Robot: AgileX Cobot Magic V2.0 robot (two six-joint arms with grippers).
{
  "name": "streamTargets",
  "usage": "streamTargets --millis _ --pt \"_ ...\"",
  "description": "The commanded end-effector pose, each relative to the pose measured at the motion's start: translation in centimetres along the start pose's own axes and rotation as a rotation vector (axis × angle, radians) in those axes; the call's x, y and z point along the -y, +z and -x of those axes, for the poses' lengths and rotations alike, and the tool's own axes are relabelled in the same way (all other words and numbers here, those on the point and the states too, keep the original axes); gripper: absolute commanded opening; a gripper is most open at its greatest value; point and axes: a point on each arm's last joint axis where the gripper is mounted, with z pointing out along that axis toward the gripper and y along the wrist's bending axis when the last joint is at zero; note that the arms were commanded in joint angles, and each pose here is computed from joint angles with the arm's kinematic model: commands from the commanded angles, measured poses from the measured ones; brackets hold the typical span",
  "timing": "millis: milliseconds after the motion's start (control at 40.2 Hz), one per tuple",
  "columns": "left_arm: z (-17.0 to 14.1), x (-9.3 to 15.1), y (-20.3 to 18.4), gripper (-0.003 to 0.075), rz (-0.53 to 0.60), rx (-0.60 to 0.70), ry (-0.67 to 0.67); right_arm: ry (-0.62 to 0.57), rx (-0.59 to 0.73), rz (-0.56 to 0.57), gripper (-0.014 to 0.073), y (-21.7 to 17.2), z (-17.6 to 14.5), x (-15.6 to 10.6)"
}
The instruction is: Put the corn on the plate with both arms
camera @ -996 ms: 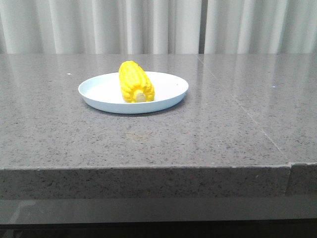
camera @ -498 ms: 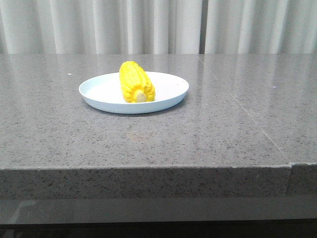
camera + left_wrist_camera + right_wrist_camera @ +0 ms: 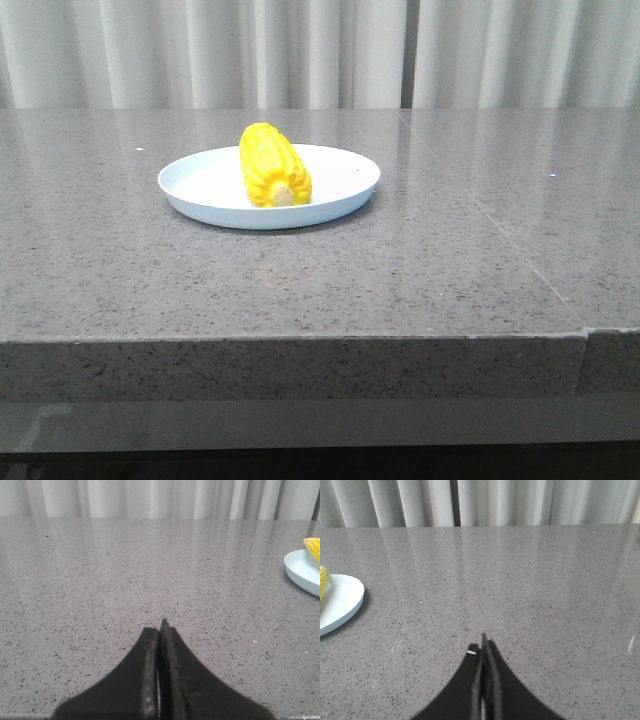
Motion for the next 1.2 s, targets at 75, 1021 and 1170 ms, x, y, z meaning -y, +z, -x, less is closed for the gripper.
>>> streamTargets --millis 75,1021,1170 --pt "0.8 0.0 -0.2 -0.002 -0.001 0.103 -0.011 -0.017 0.097 -0.006 -0.009 -0.2 1.5 0.0" --pt "0.8 0.0 -0.2 -0.002 -0.001 0.103 -0.011 -0.03 0.109 -0.019 -0.009 2.5 -6.6 0.9" --pt "0.8 0.0 -0.2 -0.002 -0.001 0.103 -0.011 -0.017 0.084 -0.019 -0.009 2.6 -9.1 1.1"
